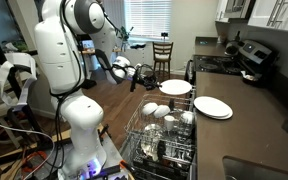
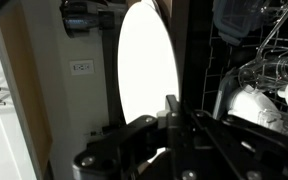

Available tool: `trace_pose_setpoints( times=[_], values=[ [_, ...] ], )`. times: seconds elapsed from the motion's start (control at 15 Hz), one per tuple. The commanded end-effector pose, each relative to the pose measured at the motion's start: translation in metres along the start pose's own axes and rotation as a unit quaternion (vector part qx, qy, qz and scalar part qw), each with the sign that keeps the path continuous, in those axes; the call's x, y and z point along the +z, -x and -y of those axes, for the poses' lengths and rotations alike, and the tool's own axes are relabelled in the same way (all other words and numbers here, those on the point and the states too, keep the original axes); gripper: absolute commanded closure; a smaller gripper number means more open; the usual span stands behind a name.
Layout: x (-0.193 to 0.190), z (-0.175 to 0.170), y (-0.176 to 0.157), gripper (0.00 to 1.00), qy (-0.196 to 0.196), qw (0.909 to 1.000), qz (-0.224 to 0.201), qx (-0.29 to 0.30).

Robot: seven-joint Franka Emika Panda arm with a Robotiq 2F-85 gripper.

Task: Remove the white plate from the dishwasher and put it on top of the white plate on the counter

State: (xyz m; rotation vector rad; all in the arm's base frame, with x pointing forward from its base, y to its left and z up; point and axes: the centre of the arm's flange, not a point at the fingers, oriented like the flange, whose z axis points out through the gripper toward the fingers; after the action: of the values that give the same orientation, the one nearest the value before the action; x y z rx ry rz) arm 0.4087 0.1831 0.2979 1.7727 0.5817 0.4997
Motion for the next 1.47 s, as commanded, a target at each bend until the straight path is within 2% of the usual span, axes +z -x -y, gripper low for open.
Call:
trace_pose_setpoints(
  times=[0.0, 0.2, 0.27, 0.67, 1.13, 1.4],
  values=[
    [0.000, 0.000, 0.001, 0.95, 0.000, 1.0000, 0.000, 0.000],
    [0.000, 0.000, 0.001, 0.95, -0.001, 1.0000, -0.001, 0.000],
    [0.000, 0.000, 0.001, 0.99, -0.001, 1.0000, -0.001, 0.000],
    [0.015, -0.018, 0.012, 0.99, -0.029, 0.9993, -0.017, 0.013],
    [0.039, -0.043, 0.024, 0.99, -0.031, 0.9990, -0.004, 0.031],
    [0.048, -0.056, 0.033, 0.99, -0.045, 0.9979, -0.027, 0.038]
  ],
)
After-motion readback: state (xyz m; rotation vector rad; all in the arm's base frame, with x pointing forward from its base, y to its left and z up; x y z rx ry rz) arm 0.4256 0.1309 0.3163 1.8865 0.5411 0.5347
